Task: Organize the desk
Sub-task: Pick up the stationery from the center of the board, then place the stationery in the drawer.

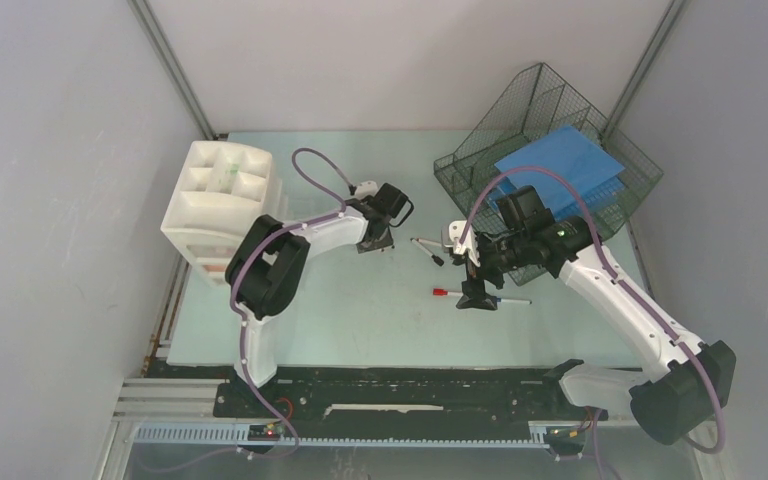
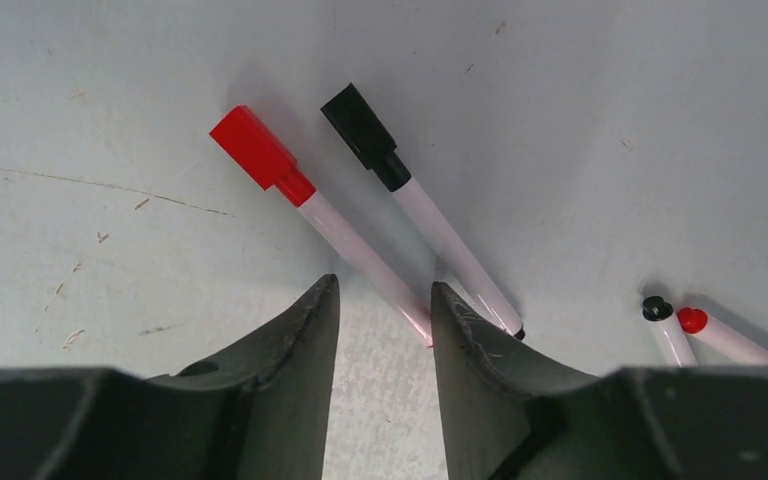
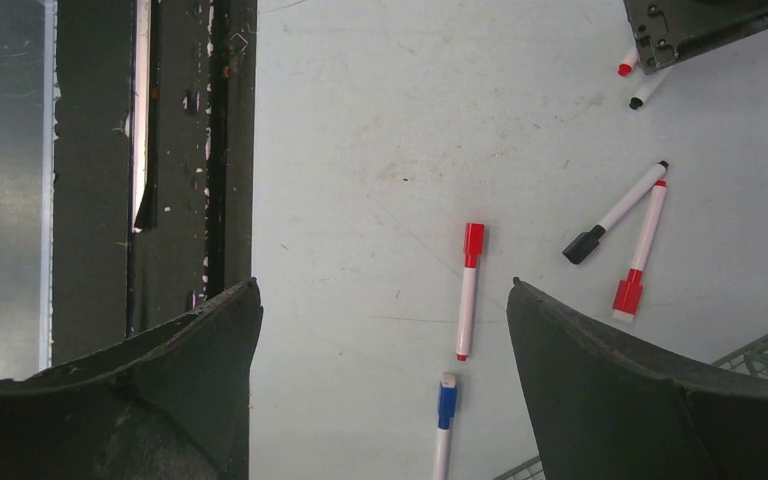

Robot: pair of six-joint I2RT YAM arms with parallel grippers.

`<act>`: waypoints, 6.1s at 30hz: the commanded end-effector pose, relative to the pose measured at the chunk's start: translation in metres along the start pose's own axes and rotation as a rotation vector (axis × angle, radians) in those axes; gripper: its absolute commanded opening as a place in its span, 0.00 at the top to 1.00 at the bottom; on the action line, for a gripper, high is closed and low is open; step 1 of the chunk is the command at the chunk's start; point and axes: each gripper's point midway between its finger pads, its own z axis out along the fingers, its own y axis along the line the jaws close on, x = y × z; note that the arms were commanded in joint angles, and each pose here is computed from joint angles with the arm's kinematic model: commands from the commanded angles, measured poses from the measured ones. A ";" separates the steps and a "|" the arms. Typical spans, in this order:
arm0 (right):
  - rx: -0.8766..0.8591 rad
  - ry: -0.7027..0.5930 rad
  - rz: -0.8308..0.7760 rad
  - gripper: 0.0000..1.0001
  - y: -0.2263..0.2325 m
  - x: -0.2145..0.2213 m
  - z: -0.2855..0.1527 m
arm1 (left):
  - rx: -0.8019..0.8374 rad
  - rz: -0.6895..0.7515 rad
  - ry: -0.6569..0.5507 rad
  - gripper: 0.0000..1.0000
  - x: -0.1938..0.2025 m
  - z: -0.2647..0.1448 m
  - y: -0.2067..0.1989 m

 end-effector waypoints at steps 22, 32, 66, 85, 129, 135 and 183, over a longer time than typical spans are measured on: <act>-0.019 0.001 -0.017 0.00 0.003 0.000 0.002 | -0.008 0.124 -0.027 0.92 0.015 -0.023 0.046; -0.023 0.003 -0.016 0.00 0.003 0.000 0.003 | 0.079 0.229 -0.147 1.00 0.001 -0.064 0.058; -0.043 0.028 -0.013 0.00 0.004 0.005 0.009 | -0.025 0.394 -0.421 1.00 -0.036 -0.143 0.147; -0.040 0.034 -0.010 0.00 0.003 0.006 0.009 | -0.205 0.450 -0.354 1.00 -0.052 -0.116 0.168; -0.046 0.044 -0.009 0.00 0.003 0.008 0.011 | -0.417 0.505 -0.274 0.93 -0.047 -0.081 0.188; -0.045 0.044 -0.008 0.00 0.003 0.009 0.011 | -0.420 0.503 -0.274 0.92 -0.047 -0.081 0.188; -0.055 0.054 -0.005 0.00 0.004 0.011 0.013 | -0.347 0.445 -0.270 0.77 -0.043 -0.087 0.179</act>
